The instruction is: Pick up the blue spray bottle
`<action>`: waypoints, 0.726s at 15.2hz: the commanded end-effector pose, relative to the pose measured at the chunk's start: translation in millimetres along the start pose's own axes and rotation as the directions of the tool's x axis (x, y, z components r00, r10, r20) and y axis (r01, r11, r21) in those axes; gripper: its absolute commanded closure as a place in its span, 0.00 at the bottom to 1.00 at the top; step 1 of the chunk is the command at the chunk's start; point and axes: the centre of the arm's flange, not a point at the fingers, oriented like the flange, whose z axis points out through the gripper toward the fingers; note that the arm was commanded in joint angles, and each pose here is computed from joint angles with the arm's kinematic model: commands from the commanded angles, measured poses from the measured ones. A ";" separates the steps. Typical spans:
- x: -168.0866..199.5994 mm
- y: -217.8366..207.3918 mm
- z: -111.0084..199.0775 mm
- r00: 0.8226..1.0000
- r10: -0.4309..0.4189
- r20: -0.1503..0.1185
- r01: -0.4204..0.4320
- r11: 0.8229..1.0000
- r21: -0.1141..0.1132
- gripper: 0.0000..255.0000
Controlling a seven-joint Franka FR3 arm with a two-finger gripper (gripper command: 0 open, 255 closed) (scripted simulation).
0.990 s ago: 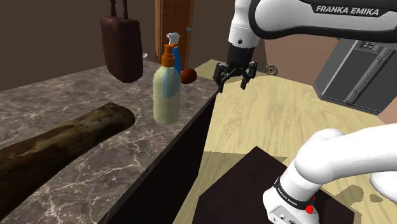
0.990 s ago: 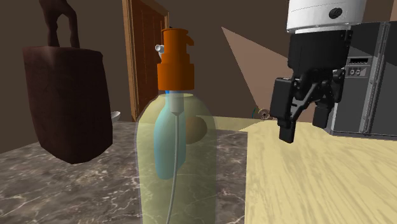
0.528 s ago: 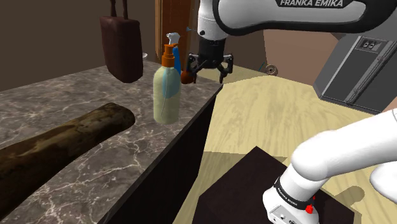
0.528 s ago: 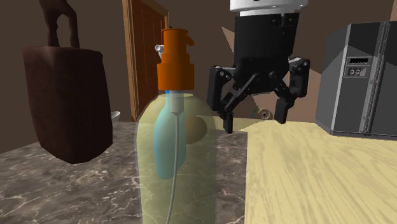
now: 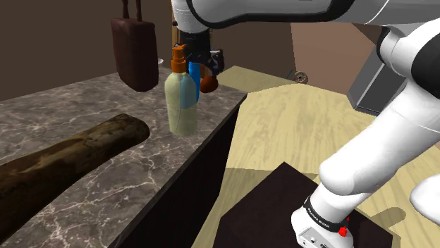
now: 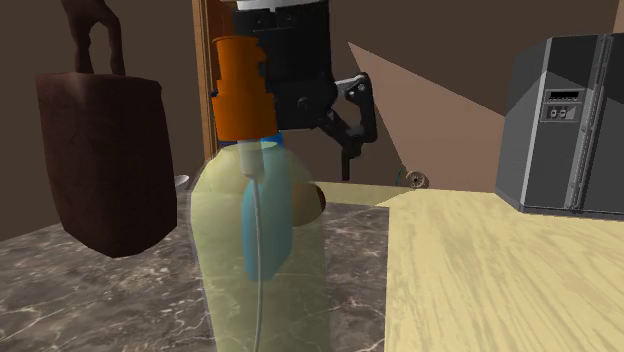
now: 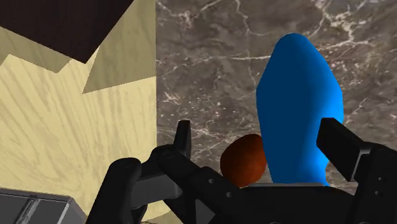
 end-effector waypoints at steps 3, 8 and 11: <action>11.4 -51.9 -12.1 0.982 0.173 -0.070 -0.174 0.985 -0.014 0.00; 4.0 -55.6 6.9 0.981 0.180 -0.073 -0.182 0.983 -0.015 0.00; -3.1 -56.7 24.3 0.981 0.180 -0.073 -0.182 0.983 -0.015 0.00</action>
